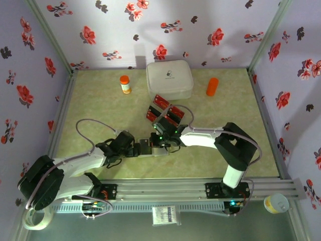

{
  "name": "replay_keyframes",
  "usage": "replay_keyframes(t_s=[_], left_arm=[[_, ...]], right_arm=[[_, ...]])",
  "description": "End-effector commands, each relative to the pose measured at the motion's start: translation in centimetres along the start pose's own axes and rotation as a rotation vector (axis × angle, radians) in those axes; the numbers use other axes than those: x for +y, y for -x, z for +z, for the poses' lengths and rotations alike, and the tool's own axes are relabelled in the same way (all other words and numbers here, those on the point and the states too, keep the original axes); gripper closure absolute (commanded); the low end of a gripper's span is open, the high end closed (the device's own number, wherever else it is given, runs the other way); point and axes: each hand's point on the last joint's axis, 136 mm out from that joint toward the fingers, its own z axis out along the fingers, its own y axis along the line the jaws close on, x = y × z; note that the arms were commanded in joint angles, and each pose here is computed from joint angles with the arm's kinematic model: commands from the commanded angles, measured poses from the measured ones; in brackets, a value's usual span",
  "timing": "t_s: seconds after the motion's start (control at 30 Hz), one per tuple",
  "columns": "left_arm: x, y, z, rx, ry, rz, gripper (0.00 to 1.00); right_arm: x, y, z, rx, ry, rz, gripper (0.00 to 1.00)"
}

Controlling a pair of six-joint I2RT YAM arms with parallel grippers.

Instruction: Put the credit cards into the card holder

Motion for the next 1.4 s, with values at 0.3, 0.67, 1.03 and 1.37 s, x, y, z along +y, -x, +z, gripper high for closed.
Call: replay_keyframes(t_s=[0.3, 0.67, 1.03, 1.37], left_arm=[[1.6, -2.6, 1.3, 0.079, 0.042, -0.006, 0.05], [1.5, -2.6, 1.5, 0.083, 0.040, -0.004, 0.05], [1.6, -2.6, 1.3, 0.079, 0.037, -0.008, 0.05], [1.7, -1.5, 0.1, 0.046, 0.038, -0.014, 0.04]], right_arm=[[-2.1, -1.0, 1.8, 0.034, -0.055, 0.002, 0.96], [-0.6, -1.5, 2.7, 0.047, -0.008, 0.017, 0.97], [0.2, -1.2, 2.0, 0.032, 0.024, 0.031, 0.97], [0.6, -0.6, 0.6, 0.005, 0.023, 0.015, 0.96]])
